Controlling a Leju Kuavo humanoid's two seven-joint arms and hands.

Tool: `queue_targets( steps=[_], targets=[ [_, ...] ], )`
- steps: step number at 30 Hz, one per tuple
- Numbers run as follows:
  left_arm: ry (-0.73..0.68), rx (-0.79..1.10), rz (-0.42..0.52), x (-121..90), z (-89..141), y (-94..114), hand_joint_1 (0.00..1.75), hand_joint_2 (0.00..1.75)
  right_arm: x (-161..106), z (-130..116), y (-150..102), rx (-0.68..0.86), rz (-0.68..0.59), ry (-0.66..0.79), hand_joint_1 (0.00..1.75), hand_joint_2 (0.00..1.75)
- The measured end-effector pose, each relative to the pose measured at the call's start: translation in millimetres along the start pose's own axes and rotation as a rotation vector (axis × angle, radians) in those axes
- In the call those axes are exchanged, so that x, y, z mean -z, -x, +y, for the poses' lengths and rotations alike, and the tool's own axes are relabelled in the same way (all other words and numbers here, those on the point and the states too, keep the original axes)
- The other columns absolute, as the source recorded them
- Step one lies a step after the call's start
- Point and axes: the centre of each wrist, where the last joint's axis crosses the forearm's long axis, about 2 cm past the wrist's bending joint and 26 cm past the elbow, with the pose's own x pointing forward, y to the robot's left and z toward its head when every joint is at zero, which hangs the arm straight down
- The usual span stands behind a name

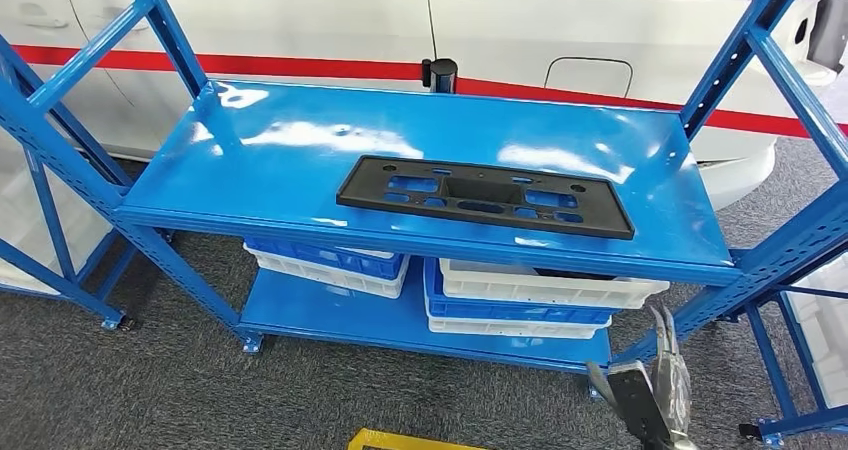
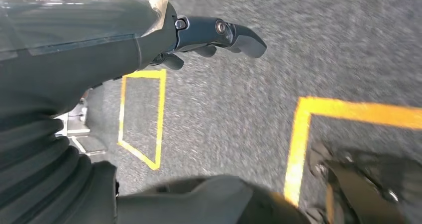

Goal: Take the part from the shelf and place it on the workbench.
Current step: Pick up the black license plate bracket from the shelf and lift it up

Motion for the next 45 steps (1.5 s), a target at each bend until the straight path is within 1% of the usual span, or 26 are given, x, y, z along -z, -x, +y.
queue_targets(
  steps=[5, 8, 13, 17, 20, 24, 29, 32, 34, 36, 39, 45],
  targets=[
    [0.049, -0.003, -0.015, -0.9, -3.3, -1.2, 0.0, 1.75, 13.3, 1.8, -46.7, -0.052, -0.245, 0.003, 0.0, 1.75],
    [0.06, 0.002, -0.02, -1.1, -3.8, -1.5, 0.0, 1.75, 19.2, 0.6, -68.6, -0.073, -0.347, 0.014, 0.0, 1.75],
    [0.132, 0.018, -0.103, 0.6, -0.2, -2.5, 0.0, 1.75, 21.3, 1.1, -108.9, -0.113, -0.536, -0.007, 0.0, 1.75],
    [0.146, 0.036, -0.116, 2.5, 5.0, -3.4, 0.0, 1.75, 25.0, 4.4, -137.2, -0.181, -0.612, -0.003, 0.0, 1.75],
    [0.145, 0.049, -0.119, 3.0, 6.7, -3.8, 0.0, 1.75, 35.6, 5.6, -151.5, -0.254, -0.648, 0.045, 0.0, 1.75],
    [0.144, 0.054, -0.119, 3.1, 7.0, -3.9, 0.0, 1.75, 48.0, 8.7, -162.6, -0.281, -0.673, 0.084, 0.0, 1.75],
    [0.143, 0.058, -0.119, 3.2, 7.4, -3.9, 0.0, 1.75, 52.3, 11.8, -166.6, -0.302, -0.683, 0.104, 0.0, 1.75],
    [0.144, 0.076, -0.117, 3.2, 7.4, -4.3, 0.0, 1.75, 59.4, 14.5, -169.3, -0.417, -0.703, 0.156, 0.0, 1.75],
    [0.148, 0.094, -0.119, 3.3, 7.5, -5.0, 0.0, 1.75, 69.8, 18.3, -171.6, -0.499, -0.706, 0.179, 0.0, 1.75],
    [0.153, 0.113, -0.122, 3.5, 8.2, -5.6, 0.0, 1.75, 81.1, 22.1, -173.7, -0.544, -0.702, 0.188, 0.0, 1.75],
    [0.158, 0.136, -0.128, 4.0, 9.9, -6.3, 0.0, 1.75, 94.1, 26.6, -175.8, -0.571, -0.693, 0.188, 0.0, 1.75],
    [0.184, 0.169, -0.134, 5.4, 14.0, -7.4, 0.0, 1.75, 106.6, 32.1, -177.4, -0.586, -0.66, 0.164, 0.0, 1.75]
  ],
)
